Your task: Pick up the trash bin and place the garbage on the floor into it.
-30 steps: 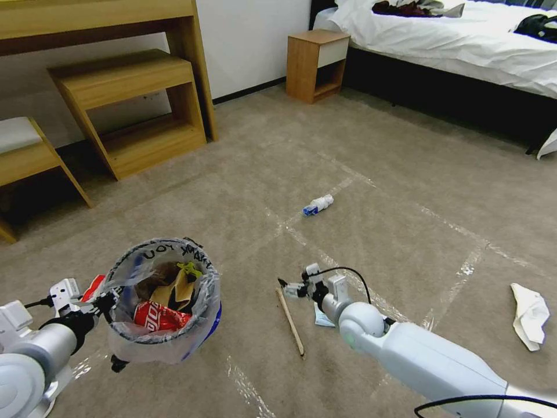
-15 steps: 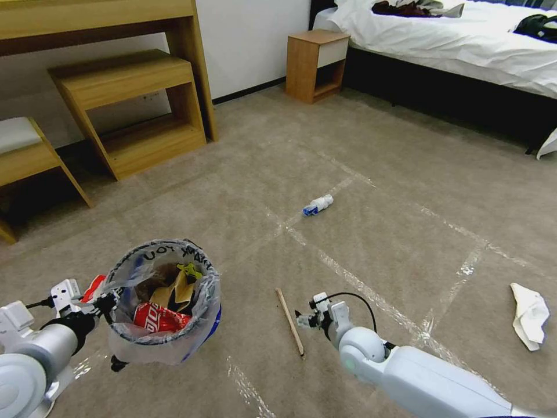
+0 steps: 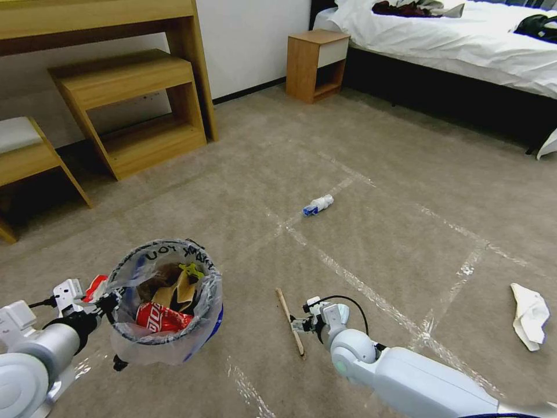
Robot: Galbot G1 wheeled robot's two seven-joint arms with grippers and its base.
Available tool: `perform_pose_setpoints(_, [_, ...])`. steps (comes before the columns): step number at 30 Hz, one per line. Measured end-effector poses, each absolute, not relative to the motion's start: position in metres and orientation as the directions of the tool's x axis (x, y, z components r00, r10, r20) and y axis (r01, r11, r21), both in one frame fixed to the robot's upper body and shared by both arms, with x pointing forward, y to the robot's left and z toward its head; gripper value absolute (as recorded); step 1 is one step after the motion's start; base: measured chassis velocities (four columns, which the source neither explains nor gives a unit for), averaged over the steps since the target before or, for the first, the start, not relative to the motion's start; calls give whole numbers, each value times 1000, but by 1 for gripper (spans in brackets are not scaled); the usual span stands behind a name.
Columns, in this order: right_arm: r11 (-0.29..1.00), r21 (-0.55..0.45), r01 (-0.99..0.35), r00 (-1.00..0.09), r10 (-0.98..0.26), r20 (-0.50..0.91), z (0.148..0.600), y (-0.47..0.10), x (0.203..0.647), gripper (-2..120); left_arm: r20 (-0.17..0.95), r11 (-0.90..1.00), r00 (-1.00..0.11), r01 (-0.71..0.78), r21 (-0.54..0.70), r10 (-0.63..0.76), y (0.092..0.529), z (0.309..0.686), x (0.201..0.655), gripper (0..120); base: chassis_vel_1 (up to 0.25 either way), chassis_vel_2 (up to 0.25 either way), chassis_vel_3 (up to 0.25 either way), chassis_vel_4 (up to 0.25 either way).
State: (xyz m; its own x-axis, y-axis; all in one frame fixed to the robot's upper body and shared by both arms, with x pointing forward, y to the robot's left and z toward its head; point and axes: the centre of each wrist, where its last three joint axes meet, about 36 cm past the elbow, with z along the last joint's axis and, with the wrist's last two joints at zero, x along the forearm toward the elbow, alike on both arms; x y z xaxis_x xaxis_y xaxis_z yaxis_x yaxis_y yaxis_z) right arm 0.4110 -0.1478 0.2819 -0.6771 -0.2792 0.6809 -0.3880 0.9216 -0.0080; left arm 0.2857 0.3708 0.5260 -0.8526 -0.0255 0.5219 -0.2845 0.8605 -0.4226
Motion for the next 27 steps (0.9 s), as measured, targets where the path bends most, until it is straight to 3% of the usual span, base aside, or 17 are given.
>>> perform_pose_setpoints(27, [872,75,-484,-652,-417,633,254,-152,431,100,531,859,-847,-290,-422,-25,373,519,293,0,0,0,0,0])
